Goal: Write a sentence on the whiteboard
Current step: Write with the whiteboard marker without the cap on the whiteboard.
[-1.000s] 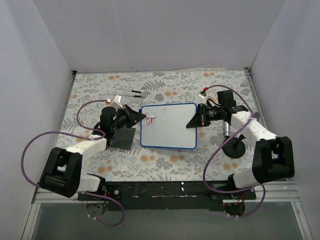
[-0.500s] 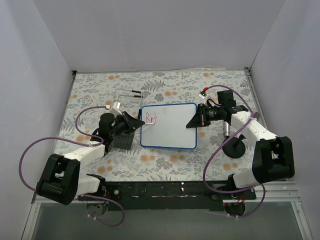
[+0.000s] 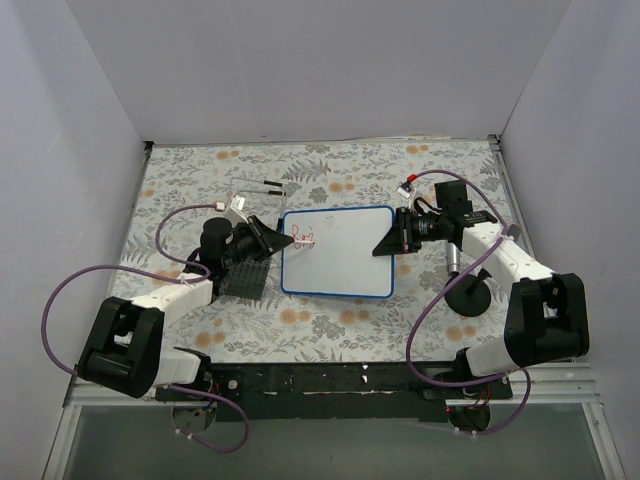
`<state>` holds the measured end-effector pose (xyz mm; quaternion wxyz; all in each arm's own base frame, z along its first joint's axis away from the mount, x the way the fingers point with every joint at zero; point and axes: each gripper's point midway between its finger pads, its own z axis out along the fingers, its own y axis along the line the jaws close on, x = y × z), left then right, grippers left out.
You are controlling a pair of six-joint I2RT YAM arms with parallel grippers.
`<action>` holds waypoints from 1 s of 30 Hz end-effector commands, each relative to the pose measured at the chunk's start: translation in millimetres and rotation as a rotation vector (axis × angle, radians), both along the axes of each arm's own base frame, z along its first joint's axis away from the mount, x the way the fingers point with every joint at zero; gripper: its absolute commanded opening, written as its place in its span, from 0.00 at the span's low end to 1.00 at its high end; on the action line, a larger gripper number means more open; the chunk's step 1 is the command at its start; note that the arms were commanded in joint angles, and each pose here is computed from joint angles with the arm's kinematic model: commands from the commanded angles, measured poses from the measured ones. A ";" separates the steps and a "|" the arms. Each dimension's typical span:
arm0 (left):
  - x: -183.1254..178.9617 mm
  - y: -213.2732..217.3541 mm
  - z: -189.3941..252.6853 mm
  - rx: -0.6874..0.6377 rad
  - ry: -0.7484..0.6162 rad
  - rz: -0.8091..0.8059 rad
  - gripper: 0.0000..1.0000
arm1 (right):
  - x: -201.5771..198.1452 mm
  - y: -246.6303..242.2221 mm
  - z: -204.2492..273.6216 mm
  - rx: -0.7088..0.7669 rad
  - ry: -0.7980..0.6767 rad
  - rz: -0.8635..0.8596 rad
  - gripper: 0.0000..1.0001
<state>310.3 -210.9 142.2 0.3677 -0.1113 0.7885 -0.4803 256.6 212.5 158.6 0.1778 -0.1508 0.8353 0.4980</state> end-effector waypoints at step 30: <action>-47.4 14.9 47.2 -0.079 -0.159 0.000 0.00 | 0.2 -3.0 9.9 0.001 -0.125 0.017 0.01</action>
